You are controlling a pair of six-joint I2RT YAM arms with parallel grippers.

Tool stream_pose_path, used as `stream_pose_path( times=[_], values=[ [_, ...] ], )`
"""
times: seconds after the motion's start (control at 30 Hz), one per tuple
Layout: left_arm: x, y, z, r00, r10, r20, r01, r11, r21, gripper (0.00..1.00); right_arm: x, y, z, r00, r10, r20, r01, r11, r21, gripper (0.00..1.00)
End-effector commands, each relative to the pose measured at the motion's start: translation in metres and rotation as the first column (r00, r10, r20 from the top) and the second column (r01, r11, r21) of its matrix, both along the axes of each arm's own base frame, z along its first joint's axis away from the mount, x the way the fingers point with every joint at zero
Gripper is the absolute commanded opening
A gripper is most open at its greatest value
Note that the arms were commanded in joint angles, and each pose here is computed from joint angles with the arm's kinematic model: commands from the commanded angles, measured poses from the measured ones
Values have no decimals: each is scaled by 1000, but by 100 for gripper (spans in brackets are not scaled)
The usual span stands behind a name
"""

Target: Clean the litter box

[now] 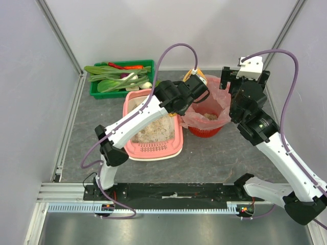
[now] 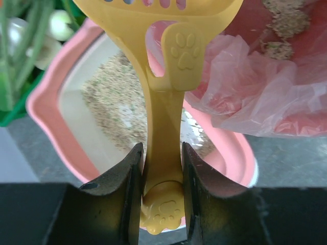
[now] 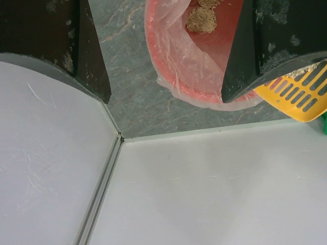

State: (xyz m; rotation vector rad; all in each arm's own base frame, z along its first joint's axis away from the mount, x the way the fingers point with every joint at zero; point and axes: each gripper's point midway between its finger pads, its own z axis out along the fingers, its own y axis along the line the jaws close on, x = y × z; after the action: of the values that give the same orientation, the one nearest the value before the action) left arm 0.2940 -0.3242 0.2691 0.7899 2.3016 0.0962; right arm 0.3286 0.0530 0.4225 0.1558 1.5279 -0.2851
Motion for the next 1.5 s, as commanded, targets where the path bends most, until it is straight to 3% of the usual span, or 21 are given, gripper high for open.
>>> stream_pose_path(
  times=[0.0, 0.13, 0.4, 0.5, 0.53, 0.63, 0.67, 0.8, 0.93, 1.17, 1.47],
  values=[
    [19, 11, 25, 976, -28, 218, -10, 985, 174, 2, -3, -5, 8, 999, -21, 33, 21, 1000, 5, 98],
    [27, 15, 33, 948, -76, 310, -19, 956, 292, 2, -6, -8, 8, 999, -28, 44, 27, 1000, 6, 98],
    [43, 16, 48, 882, -122, 454, -42, 942, 334, 2, -14, -20, 11, 995, -80, 55, 79, 997, 7, 98],
    [50, 9, 60, 828, -183, 530, -34, 927, 373, 2, -17, -24, 11, 994, -94, 56, 94, 996, 1, 98],
    [55, 0, 75, 784, -209, 584, -27, 929, 368, 2, -18, -25, 11, 993, -97, 60, 97, 995, 4, 98],
    [52, -9, 85, 729, -308, 612, 3, 895, 446, 2, -22, -29, 10, 992, -110, 66, 109, 994, 12, 98],
    [52, -14, 91, 706, -301, 641, 0, 905, 424, 2, -22, -30, 10, 991, -114, 66, 114, 993, 14, 98],
    [49, -15, 90, 695, -331, 638, 5, 890, 455, 2, -26, -33, 7, 990, -123, 69, 122, 992, 21, 98],
    [40, -21, 95, 645, -411, 644, 29, 855, 517, 2, -27, -34, 6, 990, -122, 69, 121, 992, 18, 98],
    [34, 0, 68, 661, -474, 582, 13, 783, 622, 2, -30, -35, 6, 990, -120, 79, 117, 992, 38, 98],
    [30, 10, 71, 693, -412, 592, -7, 817, 576, 2, -36, -39, 6, 989, -119, 90, 115, 992, 52, 98]
  ],
)
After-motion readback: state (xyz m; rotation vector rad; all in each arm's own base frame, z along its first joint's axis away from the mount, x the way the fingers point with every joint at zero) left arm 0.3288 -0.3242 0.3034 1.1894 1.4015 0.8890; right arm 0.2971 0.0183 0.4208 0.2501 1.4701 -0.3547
